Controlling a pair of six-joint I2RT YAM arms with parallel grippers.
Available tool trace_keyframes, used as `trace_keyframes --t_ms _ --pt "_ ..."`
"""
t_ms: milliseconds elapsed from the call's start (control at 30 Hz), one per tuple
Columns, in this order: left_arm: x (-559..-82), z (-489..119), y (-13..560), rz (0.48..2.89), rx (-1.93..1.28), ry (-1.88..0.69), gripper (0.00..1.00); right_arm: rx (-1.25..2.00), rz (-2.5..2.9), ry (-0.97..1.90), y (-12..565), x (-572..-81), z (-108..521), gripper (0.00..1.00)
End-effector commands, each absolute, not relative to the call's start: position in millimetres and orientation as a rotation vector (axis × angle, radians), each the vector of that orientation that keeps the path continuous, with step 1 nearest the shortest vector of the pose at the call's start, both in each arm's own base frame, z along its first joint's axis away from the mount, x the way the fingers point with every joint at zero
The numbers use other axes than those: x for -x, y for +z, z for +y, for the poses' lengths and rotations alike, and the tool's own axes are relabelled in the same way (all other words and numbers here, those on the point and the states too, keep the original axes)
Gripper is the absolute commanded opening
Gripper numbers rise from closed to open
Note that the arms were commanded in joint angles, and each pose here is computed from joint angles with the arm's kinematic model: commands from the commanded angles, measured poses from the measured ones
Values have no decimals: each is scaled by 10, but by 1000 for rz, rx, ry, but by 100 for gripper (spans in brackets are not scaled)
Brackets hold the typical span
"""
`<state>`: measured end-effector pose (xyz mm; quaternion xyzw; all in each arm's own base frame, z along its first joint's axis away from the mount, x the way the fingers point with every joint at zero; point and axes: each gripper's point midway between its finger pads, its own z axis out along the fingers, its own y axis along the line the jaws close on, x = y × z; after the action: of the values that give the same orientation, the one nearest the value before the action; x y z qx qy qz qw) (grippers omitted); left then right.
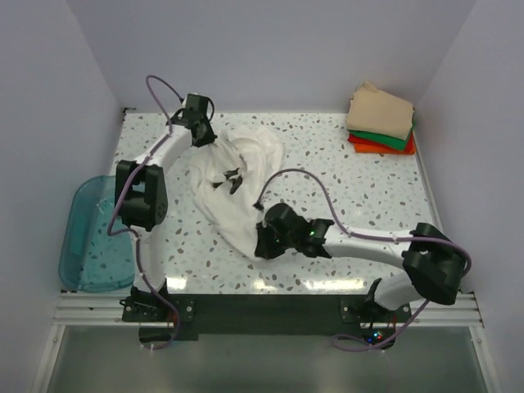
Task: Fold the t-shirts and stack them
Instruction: Flatten the tshirt out
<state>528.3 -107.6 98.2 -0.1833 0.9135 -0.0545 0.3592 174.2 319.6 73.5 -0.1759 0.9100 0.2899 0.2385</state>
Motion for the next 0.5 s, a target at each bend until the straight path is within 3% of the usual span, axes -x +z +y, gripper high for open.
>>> trace_keyframes --t_ms 0,33,67,100,133,200,333,467 --pt "-5519 -865 1240 2335 435 -98 0 573 2434 890 959 -1522 3733 0" --pt "-5636 -850 1442 2298 428 -108 0 581 2449 895 935 -1521 3777 6" --pt "-5622 -849 1357 2336 409 -92 10 581 2441 877 984 -1579 3814 16" --pt "-5649 -874 1432 2326 397 -109 17 572 2432 838 981 -1652 3808 40" --pt "-5625 -875 1517 2315 393 -116 33 565 2412 819 1030 -1755 3785 48" --pt "-5589 -915 1656 2283 379 -160 46 531 2364 841 1239 -1917 3777 64" --pt "-5310 -874 1963 2228 378 -186 63 308 2356 800 1387 -2597 3340 70" --pt "-4904 -932 2015 2214 412 -268 63 61 2360 664 1351 -3365 2796 69"
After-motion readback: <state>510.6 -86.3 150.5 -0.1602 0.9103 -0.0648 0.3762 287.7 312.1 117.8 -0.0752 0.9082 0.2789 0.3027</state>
